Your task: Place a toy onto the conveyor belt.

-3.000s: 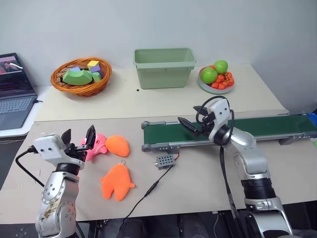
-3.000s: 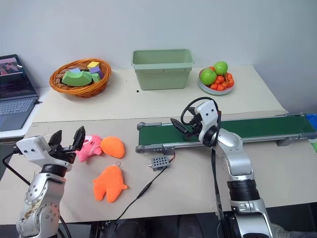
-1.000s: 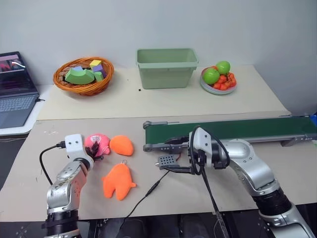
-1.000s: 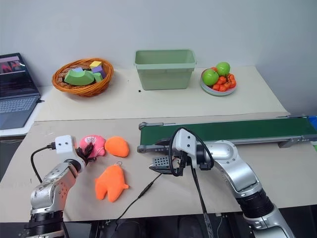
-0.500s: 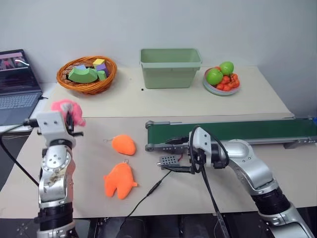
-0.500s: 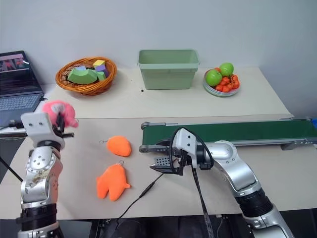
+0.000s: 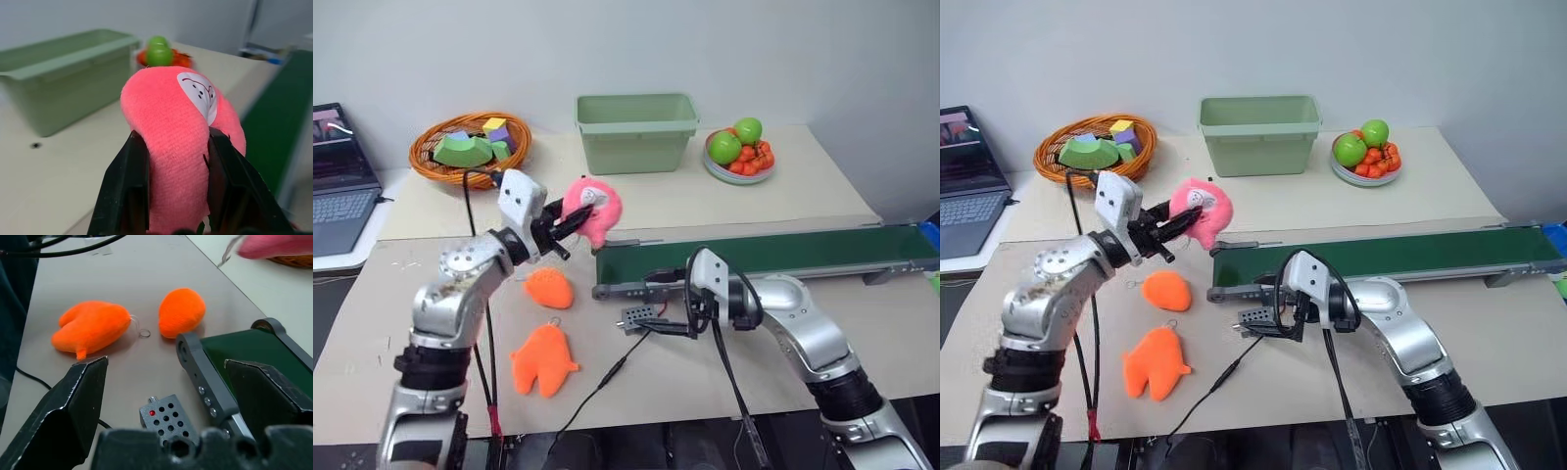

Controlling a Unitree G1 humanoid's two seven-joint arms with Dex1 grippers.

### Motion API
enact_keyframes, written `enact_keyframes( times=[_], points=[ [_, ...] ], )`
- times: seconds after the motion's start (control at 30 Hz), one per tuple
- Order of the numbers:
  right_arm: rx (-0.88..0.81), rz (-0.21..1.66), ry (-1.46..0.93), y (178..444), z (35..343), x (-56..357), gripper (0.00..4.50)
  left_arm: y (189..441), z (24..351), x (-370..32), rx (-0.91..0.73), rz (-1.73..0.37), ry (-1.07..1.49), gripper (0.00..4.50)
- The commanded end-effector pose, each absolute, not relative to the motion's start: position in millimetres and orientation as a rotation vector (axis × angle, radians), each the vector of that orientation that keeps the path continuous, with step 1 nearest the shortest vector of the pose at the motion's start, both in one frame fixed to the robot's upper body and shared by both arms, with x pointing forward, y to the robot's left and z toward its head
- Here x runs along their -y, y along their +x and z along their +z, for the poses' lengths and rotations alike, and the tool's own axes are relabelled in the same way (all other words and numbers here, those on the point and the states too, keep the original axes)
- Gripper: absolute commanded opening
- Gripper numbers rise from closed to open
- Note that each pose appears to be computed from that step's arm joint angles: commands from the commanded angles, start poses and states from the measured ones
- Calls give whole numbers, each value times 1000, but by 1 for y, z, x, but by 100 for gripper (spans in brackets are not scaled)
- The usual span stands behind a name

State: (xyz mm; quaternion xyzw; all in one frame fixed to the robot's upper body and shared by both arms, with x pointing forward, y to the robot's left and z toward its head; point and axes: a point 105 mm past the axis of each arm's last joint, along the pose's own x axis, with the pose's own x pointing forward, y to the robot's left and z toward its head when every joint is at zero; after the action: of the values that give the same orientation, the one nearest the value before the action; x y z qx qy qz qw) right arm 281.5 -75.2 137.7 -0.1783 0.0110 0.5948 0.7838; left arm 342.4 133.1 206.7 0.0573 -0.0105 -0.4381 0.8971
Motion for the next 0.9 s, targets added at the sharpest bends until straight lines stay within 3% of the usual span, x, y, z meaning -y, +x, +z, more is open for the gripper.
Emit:
enact_keyframes(
  times=[0.03,0.2,0.63,0.73,0.9],
  points=[
    [39,1204,-412,282,156,88,450,336,207,-129,-56,-1083,67,143],
    [35,1071,-426,288,162,115,450,351,188,-128,-155,-1110,171,143],
    [30,1047,-408,281,163,117,450,359,159,-109,-214,-1190,287,143],
    [29,1047,-406,281,163,117,450,363,158,-109,-200,-1170,300,219],
    [28,1050,-403,280,163,117,450,367,159,-108,-179,-1151,308,397]
  ],
)
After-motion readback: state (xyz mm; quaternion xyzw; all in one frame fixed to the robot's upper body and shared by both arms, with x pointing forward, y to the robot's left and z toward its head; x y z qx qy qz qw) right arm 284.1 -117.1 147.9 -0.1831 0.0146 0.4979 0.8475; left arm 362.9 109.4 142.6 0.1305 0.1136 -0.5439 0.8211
